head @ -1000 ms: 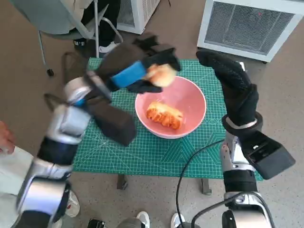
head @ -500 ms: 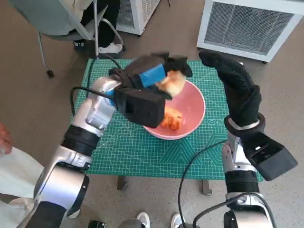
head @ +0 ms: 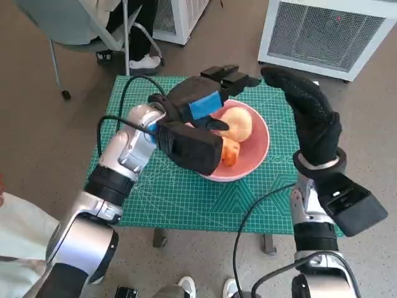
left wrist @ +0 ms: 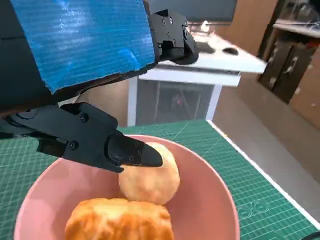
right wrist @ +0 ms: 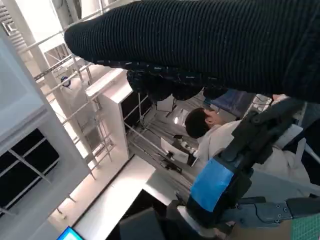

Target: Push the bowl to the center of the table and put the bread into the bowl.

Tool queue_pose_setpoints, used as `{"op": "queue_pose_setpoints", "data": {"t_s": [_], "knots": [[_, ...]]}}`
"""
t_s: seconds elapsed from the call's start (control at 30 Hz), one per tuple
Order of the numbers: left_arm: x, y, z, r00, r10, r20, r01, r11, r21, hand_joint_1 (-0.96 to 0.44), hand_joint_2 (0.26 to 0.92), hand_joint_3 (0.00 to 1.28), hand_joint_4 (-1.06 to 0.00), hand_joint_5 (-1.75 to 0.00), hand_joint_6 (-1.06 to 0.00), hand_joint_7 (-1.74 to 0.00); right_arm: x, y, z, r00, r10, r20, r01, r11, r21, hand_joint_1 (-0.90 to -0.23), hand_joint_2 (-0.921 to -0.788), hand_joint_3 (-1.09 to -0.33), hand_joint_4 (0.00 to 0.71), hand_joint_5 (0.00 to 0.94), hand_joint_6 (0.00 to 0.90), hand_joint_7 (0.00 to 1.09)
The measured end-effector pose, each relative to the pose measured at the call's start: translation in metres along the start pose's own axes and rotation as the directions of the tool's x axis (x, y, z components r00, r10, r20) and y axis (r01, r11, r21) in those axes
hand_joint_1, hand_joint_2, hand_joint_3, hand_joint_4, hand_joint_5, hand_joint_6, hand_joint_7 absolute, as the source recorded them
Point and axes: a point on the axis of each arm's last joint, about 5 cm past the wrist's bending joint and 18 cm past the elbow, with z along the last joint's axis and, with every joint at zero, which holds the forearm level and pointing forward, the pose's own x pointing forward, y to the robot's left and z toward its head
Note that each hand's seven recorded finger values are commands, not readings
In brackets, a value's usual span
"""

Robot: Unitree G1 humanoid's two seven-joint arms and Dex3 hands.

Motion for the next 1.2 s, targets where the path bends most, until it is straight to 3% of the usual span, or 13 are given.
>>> {"op": "queue_pose_setpoints", "data": {"t_s": [0.23, 0.47, 0.63, 0.93, 1.03, 1.2], "knots": [[-0.01, -0.009, -0.011, 0.998, 0.065, -0.001, -0.064, 0.99, -0.122, -0.42, 0.921, 0.16, 0.0, 0.0, -0.01, -0.3, 0.0003, 0.001, 0.0, 1.0, -0.003, -0.002, 0.003, 1.0, -0.009, -0.576, -0.921, -0.767, 0.272, 0.099, -0.001, 0.7], [-0.026, -0.014, -0.02, 0.969, 0.246, 0.007, -0.234, 0.93, -0.282, -0.4, 0.921, 0.19, -0.1, -0.03, -0.12, -0.34, 0.0015, 0.001, 0.001, 1.0, -0.02, 0.003, 0.02, 1.0, -0.015, -0.568, -0.921, -0.77, 0.274, 0.098, -0.001, 0.7], [-0.041, -0.019, -0.021, 0.899, 0.438, 0.027, -0.39, 0.825, -0.409, -0.35, 0.921, 0.21, -0.21, -0.04, -0.22, -0.28, 0.0047, 0.001, 0.003, 0.999, -0.032, 0.013, 0.032, 0.999, -0.03, -0.554, -0.921, -0.778, 0.28, 0.099, -0.001, 0.71], [-0.061, -0.04, -0.008, 0.712, 0.701, 0.038, -0.539, 0.582, -0.609, -0.29, 0.921, 0.27, -0.26, -0.04, -0.23, -0.27, 0.0198, 0.002, 0.008, 0.997, -0.058, 0.04, 0.061, 0.996, -0.068, -0.554, -0.921, -0.783, 0.287, 0.097, -0.001, 0.73], [-0.063, -0.047, -0.003, 0.675, 0.737, 0.038, -0.548, 0.534, -0.643, -0.29, 0.921, 0.3, -0.26, -0.04, -0.21, -0.27, 0.0258, 0.003, 0.01, 0.997, -0.065, 0.051, 0.069, 0.995, -0.076, -0.555, -0.921, -0.785, 0.294, 0.095, 0.003, 0.74], [-0.067, -0.051, -0.002, 0.648, 0.76, 0.039, -0.547, 0.501, -0.67, -0.3, 0.921, 0.31, -0.26, -0.03, -0.19, -0.27, 0.032, 0.005, 0.012, 0.995, -0.083, 0.06, 0.088, 0.993, -0.078, -0.562, -0.921, -0.772, 0.308, 0.095, 0.022, 0.77]]}}
